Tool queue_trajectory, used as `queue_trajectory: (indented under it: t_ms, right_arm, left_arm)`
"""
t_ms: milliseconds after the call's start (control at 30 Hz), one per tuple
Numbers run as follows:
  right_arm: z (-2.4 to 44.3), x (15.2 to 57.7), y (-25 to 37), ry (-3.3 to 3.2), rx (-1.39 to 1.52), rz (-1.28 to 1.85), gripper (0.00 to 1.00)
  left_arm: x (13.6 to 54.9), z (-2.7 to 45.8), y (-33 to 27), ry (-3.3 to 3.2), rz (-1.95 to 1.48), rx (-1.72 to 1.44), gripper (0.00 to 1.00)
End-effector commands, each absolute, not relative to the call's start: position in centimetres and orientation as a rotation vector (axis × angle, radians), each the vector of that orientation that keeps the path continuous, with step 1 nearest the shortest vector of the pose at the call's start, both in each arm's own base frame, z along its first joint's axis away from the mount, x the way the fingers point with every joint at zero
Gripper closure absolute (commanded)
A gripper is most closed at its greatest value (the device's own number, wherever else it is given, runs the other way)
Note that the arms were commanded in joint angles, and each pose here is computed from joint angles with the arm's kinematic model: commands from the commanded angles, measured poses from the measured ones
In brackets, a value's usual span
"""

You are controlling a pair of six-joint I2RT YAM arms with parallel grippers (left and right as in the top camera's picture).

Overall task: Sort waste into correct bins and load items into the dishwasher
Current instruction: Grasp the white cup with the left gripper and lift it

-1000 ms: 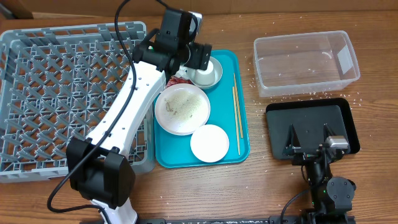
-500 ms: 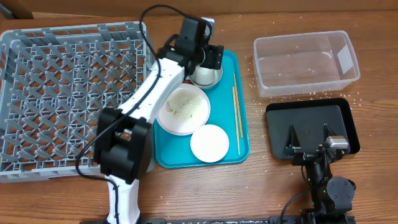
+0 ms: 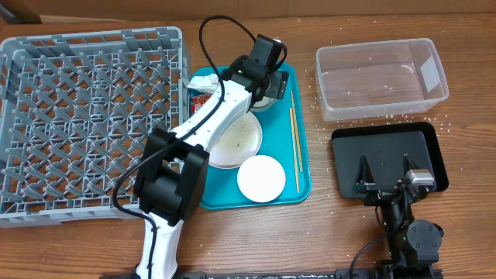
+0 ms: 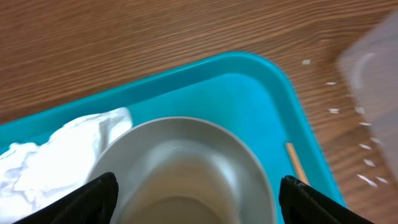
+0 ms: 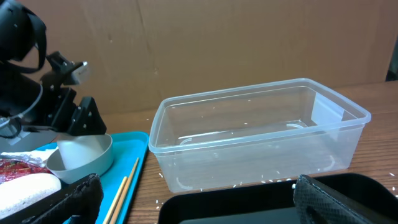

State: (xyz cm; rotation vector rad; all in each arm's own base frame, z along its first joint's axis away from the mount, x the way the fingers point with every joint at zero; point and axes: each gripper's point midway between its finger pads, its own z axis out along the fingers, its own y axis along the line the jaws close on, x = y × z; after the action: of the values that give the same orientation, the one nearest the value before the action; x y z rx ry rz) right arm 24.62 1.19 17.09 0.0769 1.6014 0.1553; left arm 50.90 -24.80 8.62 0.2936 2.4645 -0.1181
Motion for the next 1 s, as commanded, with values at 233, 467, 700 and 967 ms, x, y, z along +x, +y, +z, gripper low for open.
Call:
queue_trajectory:
  t_ms: [233,467,700,967]
  right_arm:
    - [17.0,24.6,1.1,1.594,0.08,0.146,0.0]
    - [17.0,24.6,1.1,1.594,0.08,0.146,0.0]
    - [17.0,24.6,1.1,1.594,0.08,0.146,0.0]
    - [17.0,24.6,1.1,1.594,0.08,0.146,0.0]
  left_arm:
    - [51.1,7.6,-23.4,2.501,-0.052,0.186,0.14]
    - [50.0,6.9,-23.8,2.558,-0.105,0.161,0.18]
    - [50.0,7.0,-23.8,2.556,-0.106,0.161,0.34]
    - [50.7,8.8,-23.9,2.52,-0.114,0.149,0.38]
